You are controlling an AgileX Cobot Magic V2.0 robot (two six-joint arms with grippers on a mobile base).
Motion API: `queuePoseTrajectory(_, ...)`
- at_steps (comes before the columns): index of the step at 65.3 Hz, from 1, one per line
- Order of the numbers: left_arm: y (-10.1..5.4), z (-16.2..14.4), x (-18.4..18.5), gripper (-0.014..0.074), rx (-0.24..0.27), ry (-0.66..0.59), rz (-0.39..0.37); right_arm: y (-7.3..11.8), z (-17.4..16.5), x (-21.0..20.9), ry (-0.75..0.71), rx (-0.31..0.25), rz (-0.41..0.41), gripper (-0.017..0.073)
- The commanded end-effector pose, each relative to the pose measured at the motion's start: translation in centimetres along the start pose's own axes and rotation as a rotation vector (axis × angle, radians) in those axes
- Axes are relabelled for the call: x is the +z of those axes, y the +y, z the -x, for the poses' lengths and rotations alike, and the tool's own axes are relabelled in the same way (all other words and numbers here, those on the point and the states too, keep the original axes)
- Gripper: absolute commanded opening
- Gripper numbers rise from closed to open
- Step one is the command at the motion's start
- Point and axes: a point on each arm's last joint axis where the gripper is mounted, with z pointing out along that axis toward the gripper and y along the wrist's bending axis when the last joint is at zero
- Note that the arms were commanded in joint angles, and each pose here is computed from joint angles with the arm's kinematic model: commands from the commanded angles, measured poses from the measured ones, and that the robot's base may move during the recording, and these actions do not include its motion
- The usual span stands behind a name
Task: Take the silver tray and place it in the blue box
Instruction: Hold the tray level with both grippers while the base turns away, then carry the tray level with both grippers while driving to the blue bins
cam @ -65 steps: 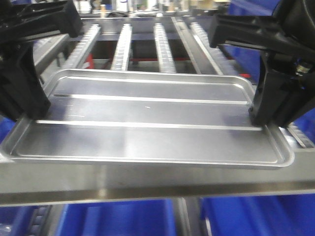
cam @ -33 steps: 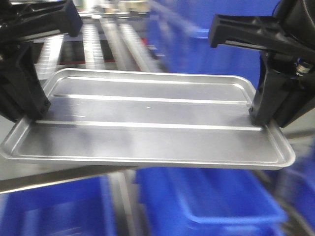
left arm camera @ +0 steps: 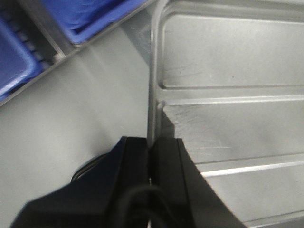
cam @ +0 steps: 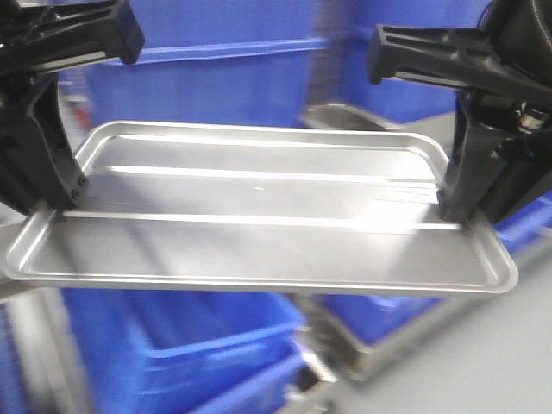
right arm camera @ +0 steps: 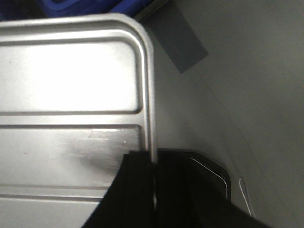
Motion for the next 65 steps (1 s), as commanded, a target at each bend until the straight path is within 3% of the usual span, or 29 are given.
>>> queuePoseTrajectory(1, 0.04, 0.42, -1.21, -0.0104, 0.017, -0.042, -0.005, -0.21, 0.76, -1.22, -0.066, -0.032, -0.003, 0.0059)
queuePoseTrajectory(65, 0.03, 0.41, -1.21, -0.0104, 0.016, -0.041, -0.006, -0.28, 0.71, -1.22, -0.06, -0.031, -0.01, 0.0059)
